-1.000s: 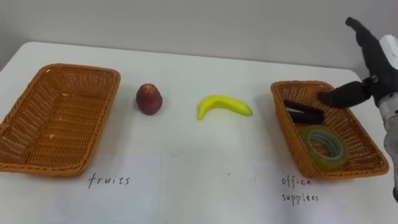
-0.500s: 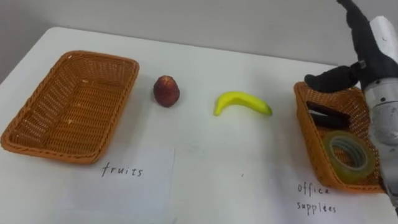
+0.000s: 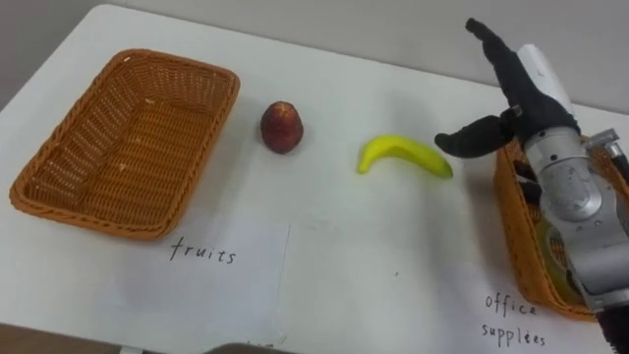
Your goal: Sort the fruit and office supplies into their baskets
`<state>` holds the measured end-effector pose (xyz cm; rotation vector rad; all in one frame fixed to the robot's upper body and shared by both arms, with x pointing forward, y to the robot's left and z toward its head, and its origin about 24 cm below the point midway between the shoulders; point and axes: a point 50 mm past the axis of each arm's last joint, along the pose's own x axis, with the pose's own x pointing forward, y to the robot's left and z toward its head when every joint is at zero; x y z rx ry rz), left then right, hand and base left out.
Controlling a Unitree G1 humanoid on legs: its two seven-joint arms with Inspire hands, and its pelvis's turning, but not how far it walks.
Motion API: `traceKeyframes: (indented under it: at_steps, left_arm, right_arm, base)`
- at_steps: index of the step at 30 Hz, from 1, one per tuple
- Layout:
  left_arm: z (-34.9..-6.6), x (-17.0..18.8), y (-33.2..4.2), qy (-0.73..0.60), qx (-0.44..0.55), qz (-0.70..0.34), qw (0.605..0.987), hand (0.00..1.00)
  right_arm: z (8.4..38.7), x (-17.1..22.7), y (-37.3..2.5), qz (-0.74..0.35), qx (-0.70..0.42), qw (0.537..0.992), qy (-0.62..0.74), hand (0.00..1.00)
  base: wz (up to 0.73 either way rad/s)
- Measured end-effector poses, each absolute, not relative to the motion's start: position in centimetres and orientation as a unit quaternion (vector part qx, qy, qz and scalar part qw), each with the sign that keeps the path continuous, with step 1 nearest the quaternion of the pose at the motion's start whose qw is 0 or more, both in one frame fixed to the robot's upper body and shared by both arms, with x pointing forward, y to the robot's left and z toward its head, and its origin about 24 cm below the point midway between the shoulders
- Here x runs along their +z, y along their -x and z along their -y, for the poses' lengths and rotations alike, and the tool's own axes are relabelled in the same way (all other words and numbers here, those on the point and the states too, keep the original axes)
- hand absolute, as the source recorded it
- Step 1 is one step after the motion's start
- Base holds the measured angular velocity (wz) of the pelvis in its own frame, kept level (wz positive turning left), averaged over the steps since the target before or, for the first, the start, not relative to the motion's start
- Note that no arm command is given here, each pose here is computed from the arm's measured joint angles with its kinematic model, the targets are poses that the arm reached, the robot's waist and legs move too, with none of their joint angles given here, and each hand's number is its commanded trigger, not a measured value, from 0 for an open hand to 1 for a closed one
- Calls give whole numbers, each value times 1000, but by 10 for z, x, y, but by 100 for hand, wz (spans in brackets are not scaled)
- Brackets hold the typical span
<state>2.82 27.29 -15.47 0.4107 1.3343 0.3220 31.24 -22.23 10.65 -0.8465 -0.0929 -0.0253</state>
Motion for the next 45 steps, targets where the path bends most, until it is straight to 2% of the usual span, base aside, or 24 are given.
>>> traceKeyframes:
  at_steps: [23, 35, 41, 45]
  left_arm:
    - [-267, -156, -35, -198, 120, -608, 759, 0]
    - [-267, -156, -35, -201, 121, -608, 759, 0]
    - [-270, -155, -36, -210, 120, -606, 758, 0]
    - [-275, -153, -38, -217, 118, -604, 758, 0]
  right_arm:
    - [213, 78, -320, -11, 45, 886, 461, 0]
    - [218, 71, -323, -29, 45, 880, 472, 0]
    - [212, 55, -322, -56, 71, 861, 500, 0]
    - [210, 58, -327, -53, 73, 851, 518, 0]
  base:
    - [0]
    - [5]
    - [1]
    - [6]
